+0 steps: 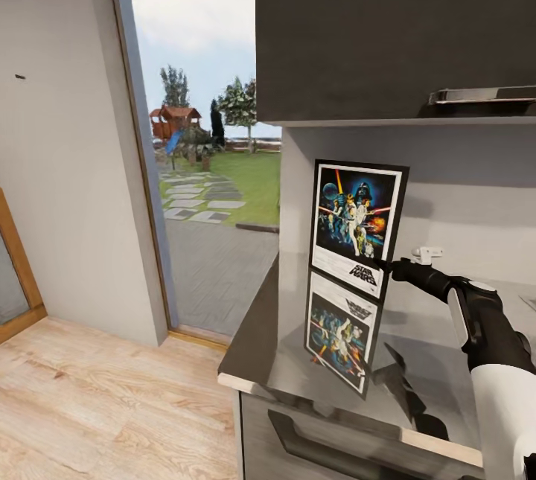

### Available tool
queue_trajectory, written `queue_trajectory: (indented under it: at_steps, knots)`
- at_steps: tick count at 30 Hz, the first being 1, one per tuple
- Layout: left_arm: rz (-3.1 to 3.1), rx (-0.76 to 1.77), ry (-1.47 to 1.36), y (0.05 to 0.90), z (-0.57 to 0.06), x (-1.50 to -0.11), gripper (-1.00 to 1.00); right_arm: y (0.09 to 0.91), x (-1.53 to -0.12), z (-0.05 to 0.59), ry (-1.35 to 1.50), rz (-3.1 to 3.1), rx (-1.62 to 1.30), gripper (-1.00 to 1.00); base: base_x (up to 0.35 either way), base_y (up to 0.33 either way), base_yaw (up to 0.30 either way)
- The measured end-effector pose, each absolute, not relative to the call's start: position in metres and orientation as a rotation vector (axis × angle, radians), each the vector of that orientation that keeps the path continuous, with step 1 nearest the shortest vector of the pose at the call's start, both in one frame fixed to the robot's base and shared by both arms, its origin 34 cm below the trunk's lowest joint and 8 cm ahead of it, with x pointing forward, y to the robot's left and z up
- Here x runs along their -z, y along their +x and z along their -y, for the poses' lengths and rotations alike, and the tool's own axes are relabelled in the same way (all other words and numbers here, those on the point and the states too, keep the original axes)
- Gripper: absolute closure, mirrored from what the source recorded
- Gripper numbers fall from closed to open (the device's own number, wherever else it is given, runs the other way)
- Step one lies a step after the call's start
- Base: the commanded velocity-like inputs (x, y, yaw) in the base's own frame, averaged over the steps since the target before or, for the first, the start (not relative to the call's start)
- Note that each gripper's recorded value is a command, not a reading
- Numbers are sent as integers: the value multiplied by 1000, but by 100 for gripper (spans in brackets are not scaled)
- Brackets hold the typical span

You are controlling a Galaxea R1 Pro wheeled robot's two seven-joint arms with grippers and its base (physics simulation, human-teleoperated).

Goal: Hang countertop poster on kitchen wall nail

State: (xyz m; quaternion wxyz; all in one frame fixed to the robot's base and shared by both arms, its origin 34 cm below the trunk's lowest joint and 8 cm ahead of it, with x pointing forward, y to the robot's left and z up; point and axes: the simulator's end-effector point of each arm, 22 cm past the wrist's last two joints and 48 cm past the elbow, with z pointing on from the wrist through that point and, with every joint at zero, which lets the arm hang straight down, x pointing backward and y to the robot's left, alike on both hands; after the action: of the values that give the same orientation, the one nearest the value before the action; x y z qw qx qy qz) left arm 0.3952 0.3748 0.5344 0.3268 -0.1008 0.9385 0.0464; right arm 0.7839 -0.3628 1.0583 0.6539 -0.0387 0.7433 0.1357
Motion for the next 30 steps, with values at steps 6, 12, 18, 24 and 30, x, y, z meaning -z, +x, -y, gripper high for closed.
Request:
queue_trajectory:
  at_steps: [6, 12, 18, 24, 30]
  knots:
    - [-2458, -123, -264, 395, -376, -535, -100, 784, -1058, 363, -88, -1686, -308, -100, 8, 0, 0]
    - [-2458, -125, -263, 395, -377, -535, -100, 784, -1058, 363, -88, -1685, -308, -100, 1, 0, 0]
    - [-2458, -125, -263, 395, -377, -535, -100, 782, -1059, 356, -113, -1681, -337, -100, 0, 0, 0]
    - [-2458, -125, -263, 395, -377, -535, -100, 780, -1060, 348, -140, -1675, -369, -100, 0, 0, 0]
    - [-2458, -125, -263, 395, -377, -535, -100, 779, -1061, 347, -145, -1673, -372, -100, 0, 0, 0]
